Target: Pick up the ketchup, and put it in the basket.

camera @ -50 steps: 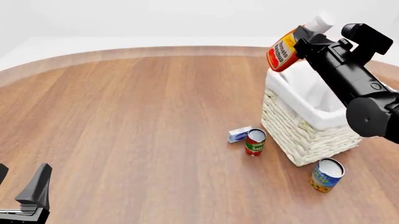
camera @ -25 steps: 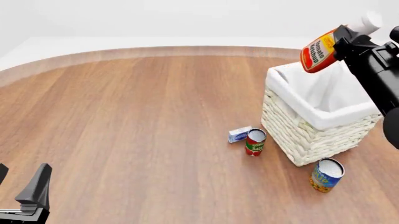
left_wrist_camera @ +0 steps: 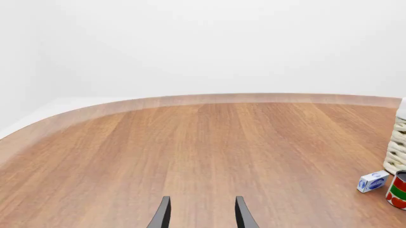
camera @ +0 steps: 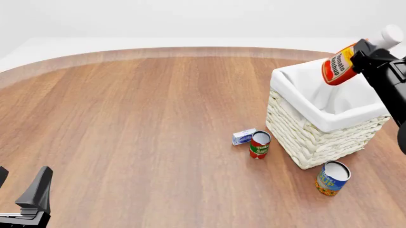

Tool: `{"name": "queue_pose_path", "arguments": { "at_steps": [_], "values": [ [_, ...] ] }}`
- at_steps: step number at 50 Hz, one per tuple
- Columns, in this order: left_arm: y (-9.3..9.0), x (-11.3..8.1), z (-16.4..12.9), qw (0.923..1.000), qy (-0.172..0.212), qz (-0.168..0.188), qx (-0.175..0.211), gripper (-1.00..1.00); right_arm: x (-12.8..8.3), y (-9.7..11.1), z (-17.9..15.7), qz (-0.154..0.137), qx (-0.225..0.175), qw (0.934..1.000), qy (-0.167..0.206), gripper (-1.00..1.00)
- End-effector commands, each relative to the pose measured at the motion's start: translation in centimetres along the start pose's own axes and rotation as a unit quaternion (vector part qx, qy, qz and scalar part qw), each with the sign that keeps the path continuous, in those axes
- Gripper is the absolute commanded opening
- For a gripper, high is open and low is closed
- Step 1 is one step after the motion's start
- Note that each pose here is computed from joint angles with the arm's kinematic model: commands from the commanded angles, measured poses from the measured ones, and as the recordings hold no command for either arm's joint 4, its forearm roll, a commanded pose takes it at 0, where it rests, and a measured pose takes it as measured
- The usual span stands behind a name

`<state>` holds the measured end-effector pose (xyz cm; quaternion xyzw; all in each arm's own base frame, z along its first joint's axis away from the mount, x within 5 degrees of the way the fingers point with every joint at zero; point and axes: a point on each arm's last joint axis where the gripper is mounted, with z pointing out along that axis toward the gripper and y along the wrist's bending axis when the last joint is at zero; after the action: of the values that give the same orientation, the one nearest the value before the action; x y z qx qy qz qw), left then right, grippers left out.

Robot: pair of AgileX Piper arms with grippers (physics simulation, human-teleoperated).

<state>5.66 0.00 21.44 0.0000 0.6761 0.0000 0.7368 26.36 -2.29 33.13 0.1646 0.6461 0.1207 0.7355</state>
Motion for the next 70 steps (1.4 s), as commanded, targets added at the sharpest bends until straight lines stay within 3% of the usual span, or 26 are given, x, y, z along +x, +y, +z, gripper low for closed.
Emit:
{"name": "queue_pose_path", "arguments": {
  "at_steps": [1, 25, 44, 50, 70],
  "values": [
    [0.0, 0.0, 0.0, 1.0000, 0.000, 0.000, 0.000, 1.00, 0.1, -0.9, 0.1, 0.000, 0.016, 0.9999, -0.001, -1.00],
    [0.0, 0.0, 0.0, 1.0000, 0.000, 0.000, 0.000, 1.00, 0.6, -1.5, 1.7, -0.021, 0.032, 0.9989, 0.026, -1.00],
    [0.0, 0.0, 0.0, 1.0000, 0.000, 0.000, 0.000, 1.00, 0.3, -1.6, 1.8, -0.024, 0.035, 0.9987, 0.026, -1.00],
    [0.0, 0.0, 0.0, 1.0000, 0.000, 0.000, 0.000, 1.00, 1.3, -1.6, 2.5, -0.026, 0.034, 0.9982, 0.041, -1.00],
    [0.0, 0.0, 0.0, 1.0000, 0.000, 0.000, 0.000, 1.00, 1.7, -2.0, 3.4, -0.056, 0.044, 0.9954, 0.065, -1.00]
  ]
}}
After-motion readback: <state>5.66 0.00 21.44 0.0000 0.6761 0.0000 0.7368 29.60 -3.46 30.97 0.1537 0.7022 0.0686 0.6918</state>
